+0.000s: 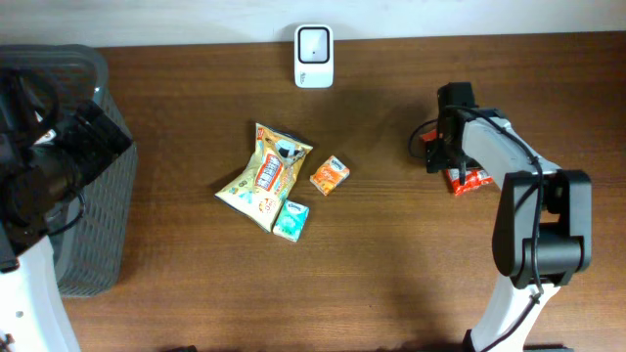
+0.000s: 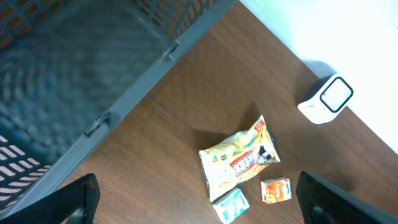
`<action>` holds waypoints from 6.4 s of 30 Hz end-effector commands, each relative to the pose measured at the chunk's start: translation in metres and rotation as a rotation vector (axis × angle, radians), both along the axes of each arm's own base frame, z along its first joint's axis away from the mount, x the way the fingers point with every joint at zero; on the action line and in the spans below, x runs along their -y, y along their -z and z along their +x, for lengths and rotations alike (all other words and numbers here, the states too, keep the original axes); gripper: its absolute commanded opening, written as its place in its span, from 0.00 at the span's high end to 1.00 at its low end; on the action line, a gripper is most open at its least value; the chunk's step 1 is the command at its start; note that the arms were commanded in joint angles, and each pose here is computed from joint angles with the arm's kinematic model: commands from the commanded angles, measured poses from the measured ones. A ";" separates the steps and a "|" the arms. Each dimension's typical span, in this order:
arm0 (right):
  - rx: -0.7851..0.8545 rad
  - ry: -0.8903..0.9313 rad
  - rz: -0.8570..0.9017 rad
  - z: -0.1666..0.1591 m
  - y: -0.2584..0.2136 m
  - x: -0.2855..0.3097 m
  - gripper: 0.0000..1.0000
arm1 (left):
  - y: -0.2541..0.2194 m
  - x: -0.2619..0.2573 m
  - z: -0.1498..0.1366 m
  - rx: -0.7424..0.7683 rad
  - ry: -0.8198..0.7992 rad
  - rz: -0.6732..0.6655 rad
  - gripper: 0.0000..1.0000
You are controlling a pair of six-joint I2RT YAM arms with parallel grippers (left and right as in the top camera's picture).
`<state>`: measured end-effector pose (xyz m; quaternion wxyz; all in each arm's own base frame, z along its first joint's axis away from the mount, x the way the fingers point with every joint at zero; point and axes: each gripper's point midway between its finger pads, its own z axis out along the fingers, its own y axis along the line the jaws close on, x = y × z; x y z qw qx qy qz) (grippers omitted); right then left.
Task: Scan the item barcode
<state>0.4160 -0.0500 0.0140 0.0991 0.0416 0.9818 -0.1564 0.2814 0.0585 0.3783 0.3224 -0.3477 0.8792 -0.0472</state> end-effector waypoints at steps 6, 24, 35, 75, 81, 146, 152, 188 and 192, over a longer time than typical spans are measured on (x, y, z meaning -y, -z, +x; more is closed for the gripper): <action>-0.021 0.050 0.148 -0.001 0.015 -0.022 0.83 | 0.000 -0.001 0.000 0.004 -0.010 -0.008 0.01; -0.123 -0.189 1.403 -0.006 -0.131 -0.225 0.96 | 0.000 -0.001 0.000 0.004 -0.010 -0.008 0.01; -0.165 0.113 1.358 -0.014 -0.054 -0.205 0.81 | 0.000 -0.001 0.000 0.004 -0.010 -0.008 0.01; -0.017 -0.237 -0.095 -0.017 -0.043 -0.224 0.08 | 0.000 -0.001 0.000 0.004 -0.010 -0.008 0.01; -0.024 -0.236 -0.078 -0.014 -0.028 -0.229 0.43 | 0.000 -0.001 0.000 0.004 -0.010 -0.008 0.01; -0.348 -0.005 0.316 -0.019 -0.005 -0.097 0.78 | 0.000 -0.001 0.000 0.004 -0.010 -0.008 0.01; -0.337 0.044 0.182 -0.016 -0.033 -0.068 0.68 | 0.000 -0.001 0.000 0.004 -0.010 -0.008 0.01; -0.156 -0.074 0.357 0.027 -0.011 -0.138 0.74 | 0.000 -0.001 0.000 0.004 -0.010 -0.008 0.01; 0.004 -0.105 0.460 0.069 -0.058 -0.165 0.75 | 0.000 -0.001 0.000 0.004 -0.010 -0.008 0.01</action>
